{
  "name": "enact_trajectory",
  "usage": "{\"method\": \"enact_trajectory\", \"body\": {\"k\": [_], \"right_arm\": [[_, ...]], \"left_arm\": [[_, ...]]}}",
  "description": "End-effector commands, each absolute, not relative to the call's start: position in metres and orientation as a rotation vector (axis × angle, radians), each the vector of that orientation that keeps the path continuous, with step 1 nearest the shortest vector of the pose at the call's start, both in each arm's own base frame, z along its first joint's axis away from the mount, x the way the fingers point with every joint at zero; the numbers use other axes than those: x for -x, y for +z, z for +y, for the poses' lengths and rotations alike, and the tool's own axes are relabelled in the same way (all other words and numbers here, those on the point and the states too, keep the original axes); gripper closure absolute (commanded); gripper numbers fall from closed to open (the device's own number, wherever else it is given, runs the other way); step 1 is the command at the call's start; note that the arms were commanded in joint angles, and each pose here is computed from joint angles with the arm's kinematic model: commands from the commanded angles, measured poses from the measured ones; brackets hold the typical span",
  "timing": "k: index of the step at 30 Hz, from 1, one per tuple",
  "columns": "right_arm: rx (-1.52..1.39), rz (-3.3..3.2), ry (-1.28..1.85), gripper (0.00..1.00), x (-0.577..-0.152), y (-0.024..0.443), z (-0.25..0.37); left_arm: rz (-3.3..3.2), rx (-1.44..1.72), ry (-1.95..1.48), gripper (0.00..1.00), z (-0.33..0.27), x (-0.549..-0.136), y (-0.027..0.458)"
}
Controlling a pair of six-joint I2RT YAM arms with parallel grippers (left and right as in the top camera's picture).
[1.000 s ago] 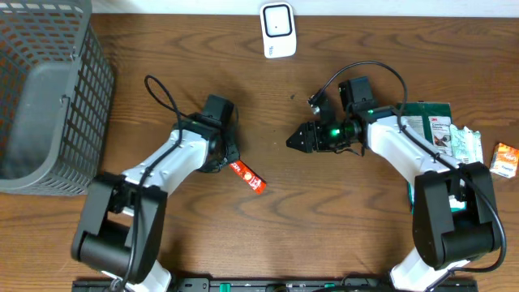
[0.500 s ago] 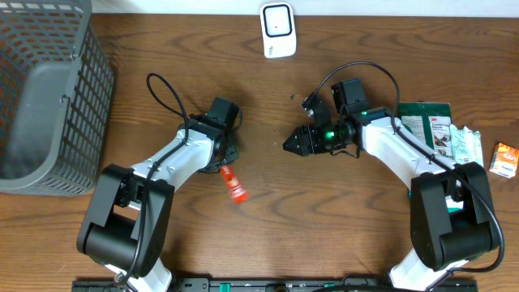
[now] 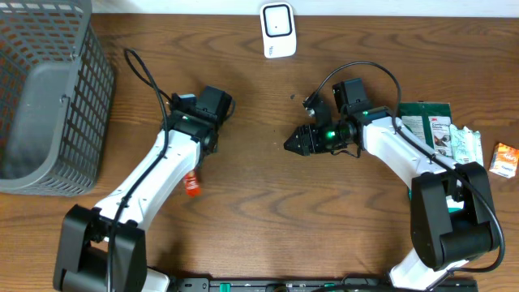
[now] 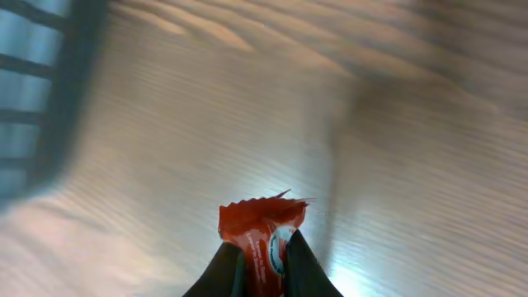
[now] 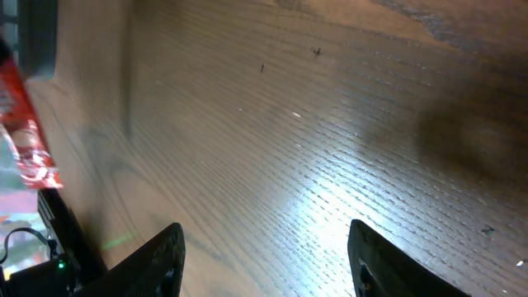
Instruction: Scan the item barcode
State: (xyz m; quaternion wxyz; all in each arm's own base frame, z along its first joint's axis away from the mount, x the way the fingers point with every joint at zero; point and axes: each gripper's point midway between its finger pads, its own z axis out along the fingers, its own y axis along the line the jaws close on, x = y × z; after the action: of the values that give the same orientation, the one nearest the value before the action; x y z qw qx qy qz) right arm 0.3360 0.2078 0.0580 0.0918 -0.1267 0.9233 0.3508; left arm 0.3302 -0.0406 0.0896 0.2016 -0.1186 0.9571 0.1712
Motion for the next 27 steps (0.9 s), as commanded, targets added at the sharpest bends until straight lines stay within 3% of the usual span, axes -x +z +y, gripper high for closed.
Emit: {"method": "enact_trajectory", "body": {"k": [1,8,23,27], "right_arm": [[0.391,2.727,1.034,0.41,-0.337,0.062,0.206],[0.391,2.726,1.033,0.4,-0.338,0.062,0.206],[0.39,2.726,1.034,0.4,-0.338,0.062,0.206],[0.39,2.726,1.033,0.4,-0.338,0.062,0.206]], "left_arm": [[2.628,0.232,0.812,0.93,-0.008,-0.329,0.088],[2.543,0.018,1.164,0.93,-0.001,-0.336,0.066],[2.437,-0.148,0.966,0.93,-0.096,-0.347,0.028],[2.195,-0.165,1.208,0.93,-0.077,-0.36,0.067]]}}
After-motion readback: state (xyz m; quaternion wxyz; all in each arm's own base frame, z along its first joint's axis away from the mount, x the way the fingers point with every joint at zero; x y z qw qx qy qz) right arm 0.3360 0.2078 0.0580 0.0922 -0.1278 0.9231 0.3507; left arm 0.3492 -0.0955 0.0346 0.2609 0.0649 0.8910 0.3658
